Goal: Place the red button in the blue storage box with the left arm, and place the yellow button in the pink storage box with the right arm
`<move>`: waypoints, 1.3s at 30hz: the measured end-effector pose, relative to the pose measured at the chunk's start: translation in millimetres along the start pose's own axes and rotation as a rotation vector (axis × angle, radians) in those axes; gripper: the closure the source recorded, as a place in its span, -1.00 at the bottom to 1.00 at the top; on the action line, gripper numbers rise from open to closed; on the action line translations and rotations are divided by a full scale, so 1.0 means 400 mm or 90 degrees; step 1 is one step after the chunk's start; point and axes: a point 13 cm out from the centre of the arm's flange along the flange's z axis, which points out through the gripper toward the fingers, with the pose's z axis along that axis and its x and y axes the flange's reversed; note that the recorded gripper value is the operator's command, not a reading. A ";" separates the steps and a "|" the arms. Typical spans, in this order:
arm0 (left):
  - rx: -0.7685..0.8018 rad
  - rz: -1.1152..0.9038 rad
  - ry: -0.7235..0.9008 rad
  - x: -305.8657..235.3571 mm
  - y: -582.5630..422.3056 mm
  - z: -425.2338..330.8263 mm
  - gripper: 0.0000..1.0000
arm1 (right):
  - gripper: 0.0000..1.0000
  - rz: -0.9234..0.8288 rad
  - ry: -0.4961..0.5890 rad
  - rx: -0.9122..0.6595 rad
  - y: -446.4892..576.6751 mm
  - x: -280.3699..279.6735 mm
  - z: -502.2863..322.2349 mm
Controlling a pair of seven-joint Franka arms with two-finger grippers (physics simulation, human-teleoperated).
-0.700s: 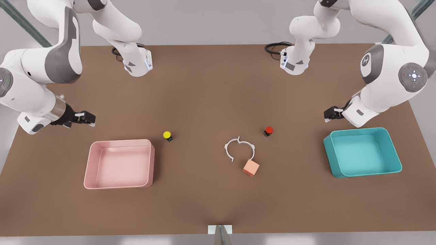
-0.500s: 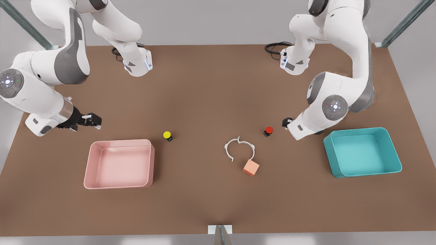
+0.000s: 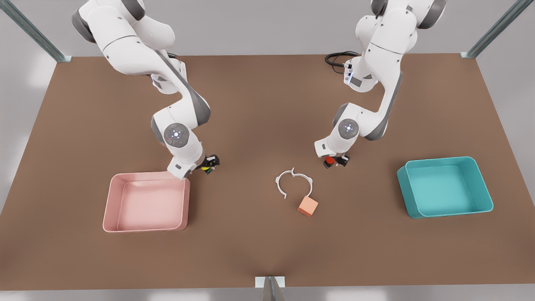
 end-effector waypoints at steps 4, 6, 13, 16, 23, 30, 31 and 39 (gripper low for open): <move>0.002 0.025 0.001 0.019 -0.006 0.094 -0.99 | -1.00 0.072 0.005 0.001 0.063 0.014 0.057; 0.004 0.036 0.007 0.034 -0.008 0.134 -0.93 | -1.00 0.118 0.011 0.004 0.069 0.021 0.077; -0.002 0.059 -0.017 0.012 0.001 0.136 0.11 | -1.00 0.266 0.061 0.048 0.016 0.139 0.161; -0.011 0.060 -0.044 -0.016 0.018 0.079 0.12 | -1.00 0.317 0.076 0.047 0.021 0.155 0.209; -0.060 -0.135 -0.112 0.080 0.678 -0.353 0.10 | -1.00 0.421 0.086 0.034 0.033 0.146 0.277; 0.020 -0.115 -0.005 0.334 0.995 -0.167 -1.00 | -1.00 0.493 0.087 0.036 0.014 0.148 0.329; 0.030 -0.096 0.003 0.338 0.994 -0.147 -1.00 | -1.00 0.506 0.087 0.042 -0.012 0.165 0.333; -0.067 -0.019 -0.082 -0.035 0.809 -0.774 -1.00 | -1.00 0.544 0.076 0.039 -0.043 0.198 0.403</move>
